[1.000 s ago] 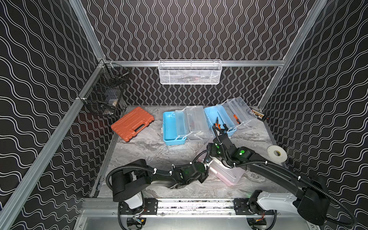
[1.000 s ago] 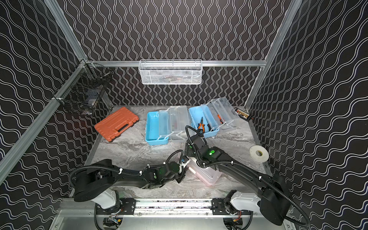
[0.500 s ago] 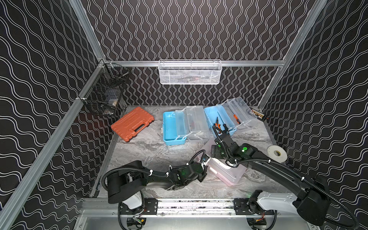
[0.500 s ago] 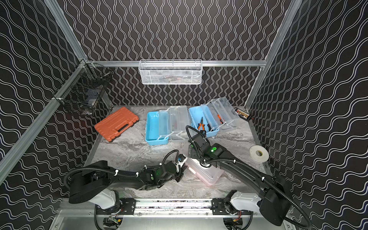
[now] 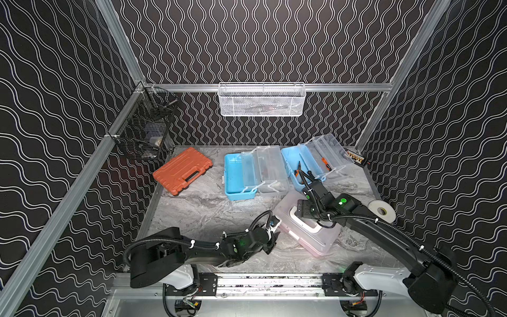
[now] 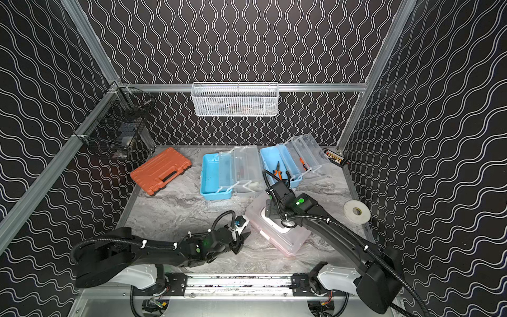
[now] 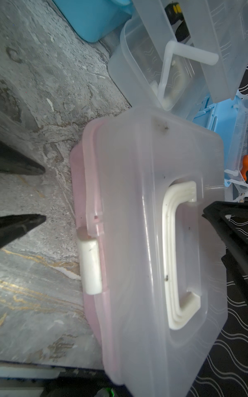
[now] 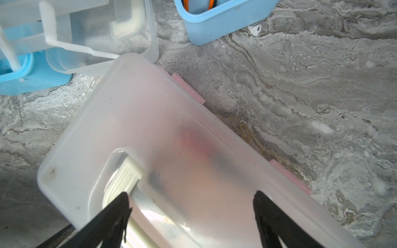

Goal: Close toolboxes
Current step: Fasten the toolbox latch on the toolbox, then move the toolbox to the center of the board, then adjust the toolbox at the center of the board, then move the toolbox to the center of the board.

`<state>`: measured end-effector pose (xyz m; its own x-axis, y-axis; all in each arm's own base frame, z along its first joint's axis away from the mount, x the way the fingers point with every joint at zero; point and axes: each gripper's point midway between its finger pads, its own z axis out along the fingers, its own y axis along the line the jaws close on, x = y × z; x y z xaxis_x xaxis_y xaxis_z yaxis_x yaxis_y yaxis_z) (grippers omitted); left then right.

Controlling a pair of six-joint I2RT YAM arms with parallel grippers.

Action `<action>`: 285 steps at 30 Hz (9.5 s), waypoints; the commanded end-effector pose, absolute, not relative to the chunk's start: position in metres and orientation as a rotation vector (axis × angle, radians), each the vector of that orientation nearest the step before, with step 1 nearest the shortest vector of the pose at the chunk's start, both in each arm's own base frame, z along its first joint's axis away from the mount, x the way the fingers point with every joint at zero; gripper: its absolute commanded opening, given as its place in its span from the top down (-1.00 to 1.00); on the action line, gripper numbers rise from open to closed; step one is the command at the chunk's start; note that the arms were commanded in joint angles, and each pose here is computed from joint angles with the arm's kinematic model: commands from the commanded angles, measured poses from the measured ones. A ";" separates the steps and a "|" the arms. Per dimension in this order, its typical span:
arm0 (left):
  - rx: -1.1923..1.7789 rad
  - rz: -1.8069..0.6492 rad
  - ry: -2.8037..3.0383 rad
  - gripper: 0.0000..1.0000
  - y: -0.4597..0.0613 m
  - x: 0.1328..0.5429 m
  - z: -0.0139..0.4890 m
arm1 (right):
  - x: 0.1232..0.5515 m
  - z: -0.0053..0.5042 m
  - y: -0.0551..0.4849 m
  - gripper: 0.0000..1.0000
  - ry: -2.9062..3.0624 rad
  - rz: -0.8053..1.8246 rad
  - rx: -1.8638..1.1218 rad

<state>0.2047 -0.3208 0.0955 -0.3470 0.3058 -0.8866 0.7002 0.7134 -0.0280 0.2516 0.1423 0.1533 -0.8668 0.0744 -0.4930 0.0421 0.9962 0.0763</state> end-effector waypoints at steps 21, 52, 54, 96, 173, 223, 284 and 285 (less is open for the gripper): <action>0.949 -0.530 1.808 0.17 -0.360 0.176 0.105 | 0.219 0.128 0.154 1.00 2.785 0.205 -0.011; 0.937 -0.446 1.774 0.57 -0.410 0.211 0.113 | 0.171 0.068 0.146 1.00 2.984 0.222 0.008; 0.940 -0.441 1.776 0.59 -0.410 0.215 0.116 | 0.169 0.065 0.145 1.00 2.993 0.203 0.007; 0.686 -0.393 1.711 -0.36 -0.323 0.221 0.160 | 0.202 0.113 0.153 0.29 2.850 0.179 0.006; -0.033 -0.123 2.056 -0.99 -0.118 0.305 0.158 | 0.367 0.149 0.213 -0.69 2.586 -0.045 -0.197; -0.266 -0.155 2.196 -0.98 -0.064 0.399 0.127 | 0.226 0.053 0.207 -0.72 2.942 0.112 -0.357; -0.347 -0.089 2.501 0.64 -0.048 0.327 0.066 | 0.415 0.135 0.186 -0.78 2.658 0.482 0.149; -0.352 -0.088 2.500 0.64 -0.047 0.323 0.067 | 0.415 0.133 0.190 -0.77 2.661 0.509 0.136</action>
